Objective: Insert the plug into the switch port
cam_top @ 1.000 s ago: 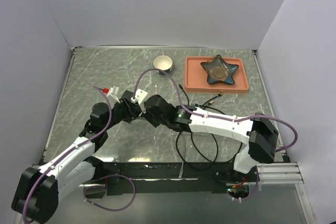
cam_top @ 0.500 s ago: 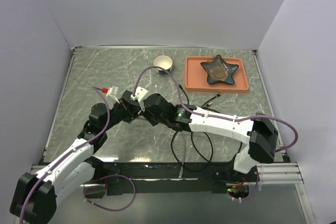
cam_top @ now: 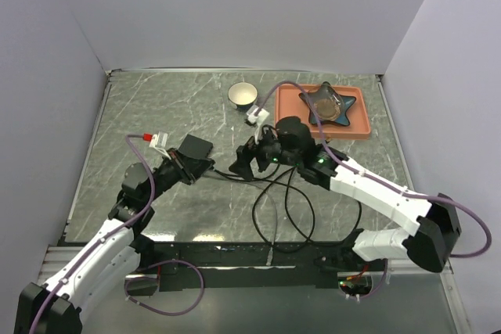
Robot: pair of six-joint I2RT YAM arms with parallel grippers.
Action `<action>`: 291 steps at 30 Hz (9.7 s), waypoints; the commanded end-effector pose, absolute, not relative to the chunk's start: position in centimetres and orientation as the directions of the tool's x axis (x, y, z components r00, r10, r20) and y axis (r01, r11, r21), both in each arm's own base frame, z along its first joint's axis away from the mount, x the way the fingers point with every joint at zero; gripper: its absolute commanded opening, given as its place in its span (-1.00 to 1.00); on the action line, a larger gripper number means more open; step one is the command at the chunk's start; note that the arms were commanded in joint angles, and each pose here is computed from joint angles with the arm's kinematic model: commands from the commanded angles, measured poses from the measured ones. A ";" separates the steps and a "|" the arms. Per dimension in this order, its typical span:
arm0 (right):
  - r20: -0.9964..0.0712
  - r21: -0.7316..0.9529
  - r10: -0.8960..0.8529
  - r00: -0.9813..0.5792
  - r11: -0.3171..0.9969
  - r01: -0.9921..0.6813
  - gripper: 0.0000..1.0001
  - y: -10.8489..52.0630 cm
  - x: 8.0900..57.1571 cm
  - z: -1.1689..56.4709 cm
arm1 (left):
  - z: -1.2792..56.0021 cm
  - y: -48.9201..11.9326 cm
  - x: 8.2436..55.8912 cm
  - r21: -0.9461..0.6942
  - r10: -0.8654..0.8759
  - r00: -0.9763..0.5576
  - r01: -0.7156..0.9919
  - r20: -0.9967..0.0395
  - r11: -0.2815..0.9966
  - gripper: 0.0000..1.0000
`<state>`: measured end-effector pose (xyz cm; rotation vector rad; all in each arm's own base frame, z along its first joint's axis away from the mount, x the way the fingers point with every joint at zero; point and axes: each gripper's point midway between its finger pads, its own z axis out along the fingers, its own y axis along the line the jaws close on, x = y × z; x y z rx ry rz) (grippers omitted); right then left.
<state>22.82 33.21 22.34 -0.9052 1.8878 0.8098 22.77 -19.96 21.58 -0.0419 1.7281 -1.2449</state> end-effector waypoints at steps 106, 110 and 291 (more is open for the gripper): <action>-0.737 -0.400 -0.667 -0.110 0.562 -0.724 -1.00 35.8 27.9 14.5 | 14.6 -7.8 36.4 -0.572 -0.474 -0.622 -0.050 -0.623 0.818 0.55; -0.735 -0.395 -0.670 -0.104 0.548 -0.737 -1.00 37.5 29.8 14.0 | 13.0 -5.8 38.0 -0.541 -0.489 -0.614 -0.116 -0.620 0.833 0.51; -0.936 -0.128 -0.352 0.025 0.272 -0.954 -1.00 53.5 32.2 18.9 | 3.7 -18.2 29.9 -0.638 -0.180 -0.902 0.127 -0.393 0.759 -0.21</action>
